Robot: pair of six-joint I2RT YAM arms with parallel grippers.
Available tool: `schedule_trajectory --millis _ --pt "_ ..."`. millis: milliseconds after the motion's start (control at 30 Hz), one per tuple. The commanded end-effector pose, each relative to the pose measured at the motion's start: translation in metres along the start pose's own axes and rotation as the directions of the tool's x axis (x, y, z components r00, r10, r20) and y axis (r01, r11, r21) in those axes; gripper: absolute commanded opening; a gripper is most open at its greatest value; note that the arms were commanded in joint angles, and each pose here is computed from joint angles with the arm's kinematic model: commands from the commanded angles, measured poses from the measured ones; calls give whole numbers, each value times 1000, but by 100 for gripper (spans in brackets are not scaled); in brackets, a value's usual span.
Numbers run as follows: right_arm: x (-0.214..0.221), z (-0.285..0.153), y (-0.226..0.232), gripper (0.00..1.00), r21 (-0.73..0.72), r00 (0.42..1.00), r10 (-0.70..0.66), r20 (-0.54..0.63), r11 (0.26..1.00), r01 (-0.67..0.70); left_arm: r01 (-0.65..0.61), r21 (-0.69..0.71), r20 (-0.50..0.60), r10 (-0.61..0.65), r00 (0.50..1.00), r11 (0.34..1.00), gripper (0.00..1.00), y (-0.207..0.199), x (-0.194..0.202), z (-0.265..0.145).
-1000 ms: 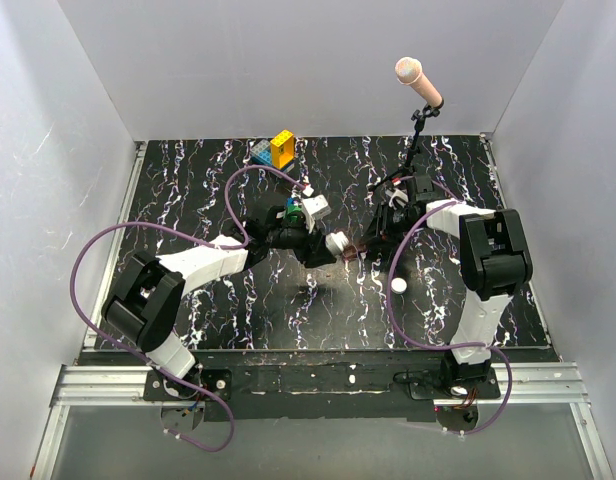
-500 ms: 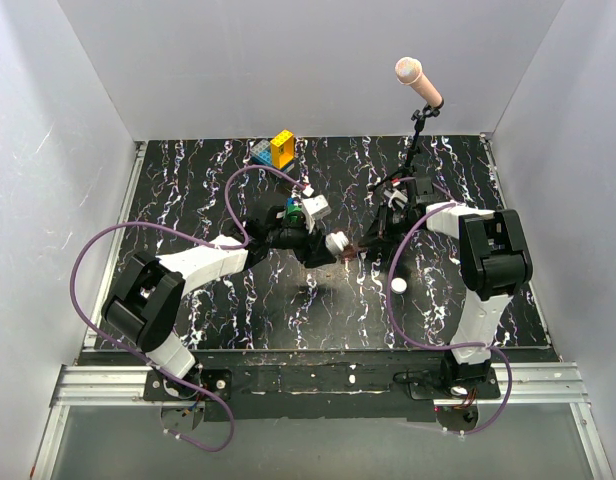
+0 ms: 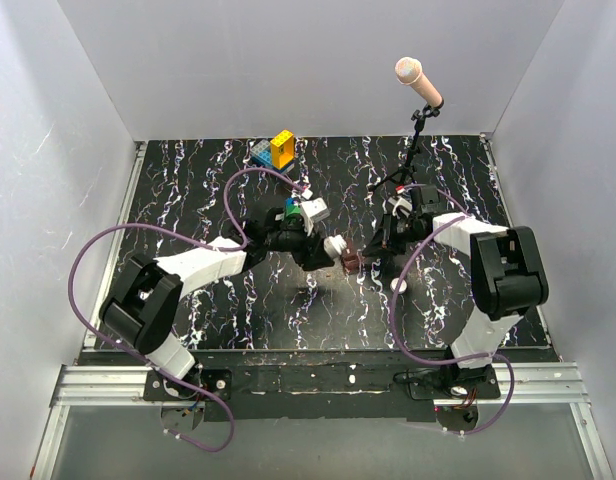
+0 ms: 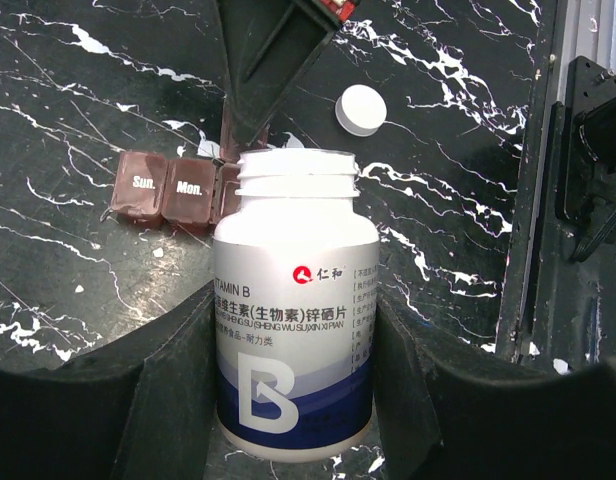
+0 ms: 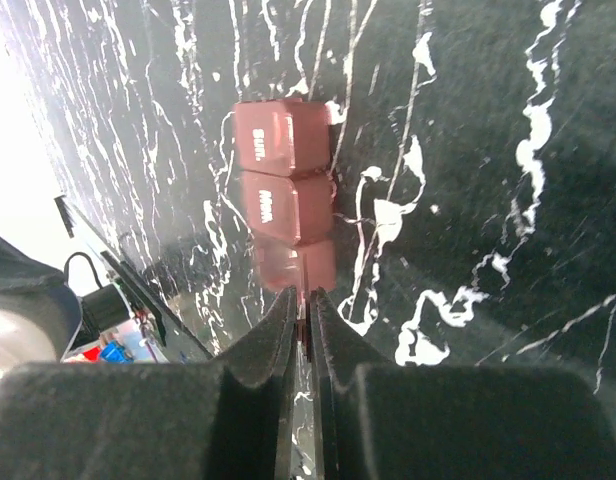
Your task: Sort the pills into containers
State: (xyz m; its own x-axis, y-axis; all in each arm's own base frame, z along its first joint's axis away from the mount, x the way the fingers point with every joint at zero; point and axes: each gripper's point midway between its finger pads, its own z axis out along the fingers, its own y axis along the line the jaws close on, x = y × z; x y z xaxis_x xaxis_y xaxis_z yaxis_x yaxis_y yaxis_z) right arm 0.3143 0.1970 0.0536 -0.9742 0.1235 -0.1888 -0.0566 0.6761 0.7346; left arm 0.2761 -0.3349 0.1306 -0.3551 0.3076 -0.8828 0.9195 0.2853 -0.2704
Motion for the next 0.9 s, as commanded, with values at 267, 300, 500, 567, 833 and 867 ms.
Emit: schedule_trajectory --millis 267,300,500,567,833,867 --pt "36 -15 11 13 142 997 -72 -17 987 74 -54 14 57 54 997 998 0 -17 -20 -19" --pt "41 -14 7 13 151 998 -58 -25 987 61 -56 17 58 55 997 998 0 -18 -21 -19" --pt "53 -14 -4 17 176 999 -37 -24 984 41 -49 20 53 48 997 999 0 -20 -18 -21" --pt "52 -17 0 20 169 999 -51 1 984 50 -52 20 53 51 997 998 0 -21 -18 -22" --pt "39 -35 25 54 132 991 -108 83 987 97 -58 30 45 57 997 998 0 -27 -17 -24" --pt "38 -37 27 55 130 990 -112 83 986 101 -59 32 41 57 998 998 0 -27 -15 -24"
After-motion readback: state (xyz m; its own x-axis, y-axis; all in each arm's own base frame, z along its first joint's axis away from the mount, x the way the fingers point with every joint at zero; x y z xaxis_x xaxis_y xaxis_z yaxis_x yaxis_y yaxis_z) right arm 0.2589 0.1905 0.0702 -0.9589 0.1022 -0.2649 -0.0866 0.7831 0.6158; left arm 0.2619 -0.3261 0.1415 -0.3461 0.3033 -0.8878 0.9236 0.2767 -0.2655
